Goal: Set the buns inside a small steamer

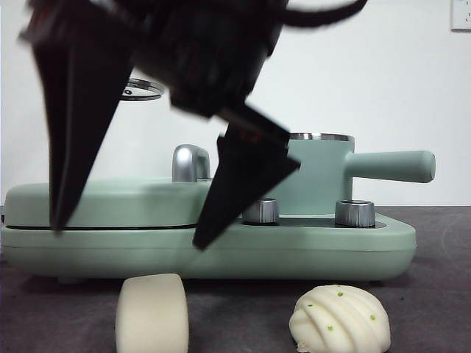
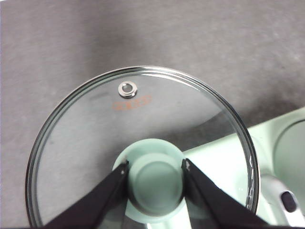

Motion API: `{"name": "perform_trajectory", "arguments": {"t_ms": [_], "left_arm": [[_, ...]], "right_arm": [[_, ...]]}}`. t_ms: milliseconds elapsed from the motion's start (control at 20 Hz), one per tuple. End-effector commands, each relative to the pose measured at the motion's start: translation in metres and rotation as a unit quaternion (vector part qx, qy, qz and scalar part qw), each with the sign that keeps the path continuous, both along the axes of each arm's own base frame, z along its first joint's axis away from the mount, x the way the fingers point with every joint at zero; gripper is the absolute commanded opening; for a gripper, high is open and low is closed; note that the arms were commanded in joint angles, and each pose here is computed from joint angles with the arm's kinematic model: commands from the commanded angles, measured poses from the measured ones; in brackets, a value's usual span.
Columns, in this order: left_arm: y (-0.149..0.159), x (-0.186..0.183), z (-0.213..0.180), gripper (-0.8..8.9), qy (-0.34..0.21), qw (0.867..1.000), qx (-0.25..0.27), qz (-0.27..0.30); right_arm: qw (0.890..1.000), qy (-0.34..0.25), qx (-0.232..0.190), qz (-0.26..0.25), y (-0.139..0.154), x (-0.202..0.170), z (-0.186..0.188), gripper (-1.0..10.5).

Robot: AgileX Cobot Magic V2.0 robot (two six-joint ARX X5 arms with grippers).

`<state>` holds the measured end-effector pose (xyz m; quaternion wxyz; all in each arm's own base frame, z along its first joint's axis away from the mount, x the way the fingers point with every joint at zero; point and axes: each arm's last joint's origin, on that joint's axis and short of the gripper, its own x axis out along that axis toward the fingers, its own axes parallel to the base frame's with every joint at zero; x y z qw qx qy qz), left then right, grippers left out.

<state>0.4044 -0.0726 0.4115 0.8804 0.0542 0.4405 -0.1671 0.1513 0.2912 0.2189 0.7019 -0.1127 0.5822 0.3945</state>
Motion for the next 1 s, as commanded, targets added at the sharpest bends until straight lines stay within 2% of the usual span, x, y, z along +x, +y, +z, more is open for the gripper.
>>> {"name": "perform_trajectory", "arguments": {"t_ms": [50, 200, 450, 600, 800, 1000], "left_arm": [[0.006, -0.004, 0.015, 1.19, -0.034, 0.999, -0.006, 0.008], [0.012, -0.003, 0.015, 1.19, -0.033, 0.999, -0.007, 0.017], [0.015, -0.003, 0.015, 1.19, -0.034, 0.999, -0.008, 0.022], [0.015, -0.003, 0.015, 1.19, -0.033, 0.999, -0.008, 0.023], [0.016, -0.003, 0.015, 1.19, -0.033, 0.999, -0.009, 0.024], [0.016, -0.003, 0.015, 1.19, -0.031, 0.999, -0.012, 0.029]], "right_arm": [[1.0, 0.007, -0.018, -0.008, 0.012, 0.001, -0.014, 4.9], [0.999, 0.015, -0.047, -0.01, 0.017, 0.004, -0.034, 4.6], [0.998, 0.002, -0.057, -0.012, 0.02, 0.006, -0.043, 1.8], [0.999, 0.0, -0.053, -0.011, 0.022, 0.008, -0.038, 1.7], [0.998, -0.003, -0.067, -0.001, 0.024, 0.024, 0.006, 1.7], [0.998, -0.025, -0.051, -0.018, 0.008, 0.059, 0.083, 1.7]]}}
